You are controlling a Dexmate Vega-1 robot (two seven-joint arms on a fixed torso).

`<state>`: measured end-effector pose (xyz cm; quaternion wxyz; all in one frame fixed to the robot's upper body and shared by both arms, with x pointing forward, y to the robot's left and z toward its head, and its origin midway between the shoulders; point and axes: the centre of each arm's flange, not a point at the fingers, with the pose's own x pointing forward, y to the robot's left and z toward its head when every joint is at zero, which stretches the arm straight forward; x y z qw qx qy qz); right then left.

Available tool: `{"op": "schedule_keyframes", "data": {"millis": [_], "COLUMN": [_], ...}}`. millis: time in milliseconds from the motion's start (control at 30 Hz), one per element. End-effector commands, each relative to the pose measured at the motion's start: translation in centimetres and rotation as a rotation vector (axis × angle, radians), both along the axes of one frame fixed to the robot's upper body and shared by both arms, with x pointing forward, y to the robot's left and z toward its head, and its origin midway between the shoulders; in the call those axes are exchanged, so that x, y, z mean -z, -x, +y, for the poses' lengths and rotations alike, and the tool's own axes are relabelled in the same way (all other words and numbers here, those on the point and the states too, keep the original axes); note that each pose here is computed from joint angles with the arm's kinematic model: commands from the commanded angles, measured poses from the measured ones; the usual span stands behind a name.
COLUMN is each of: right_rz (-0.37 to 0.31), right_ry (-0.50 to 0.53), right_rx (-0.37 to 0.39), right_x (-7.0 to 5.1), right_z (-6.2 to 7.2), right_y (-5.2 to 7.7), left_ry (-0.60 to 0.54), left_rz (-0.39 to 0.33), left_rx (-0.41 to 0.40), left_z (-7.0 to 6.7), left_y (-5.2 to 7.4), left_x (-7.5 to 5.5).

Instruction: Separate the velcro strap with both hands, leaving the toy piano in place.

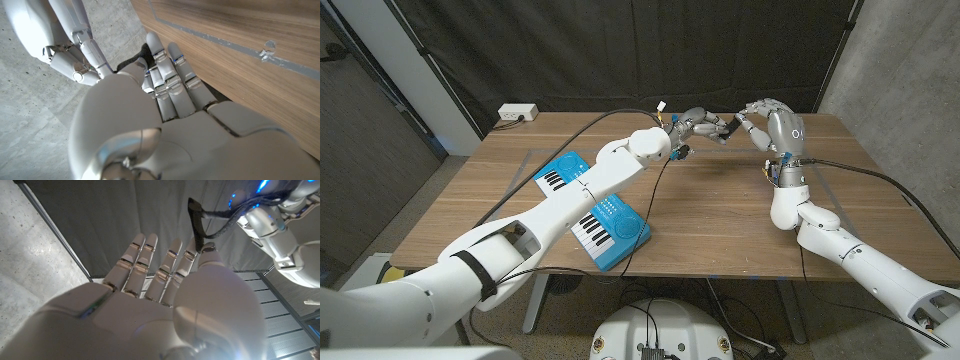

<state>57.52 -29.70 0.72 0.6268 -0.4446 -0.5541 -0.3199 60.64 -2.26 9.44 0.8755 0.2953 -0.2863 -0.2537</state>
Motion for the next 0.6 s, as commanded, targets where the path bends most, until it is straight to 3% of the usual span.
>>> {"op": "schedule_keyframes", "data": {"millis": [33, 300, 600], "right_rz": [-0.004, -0.012, 0.024], "right_ry": [0.013, -0.004, -0.022], "right_rx": [0.006, -0.004, -0.020], "right_x": [0.12, 0.15, -0.56], "right_z": [0.03, -0.06, -0.02], "right_y": [0.19, 0.44, 0.90], "left_ry": [0.018, 0.012, -0.004], "left_rz": [-0.015, -0.013, -0.012], "left_rx": [0.006, 0.005, -0.018], "left_z": [0.45, 0.51, 0.66], "left_y": [0.52, 0.67, 0.48], "left_x": [-0.17, 0.03, 0.41]}}
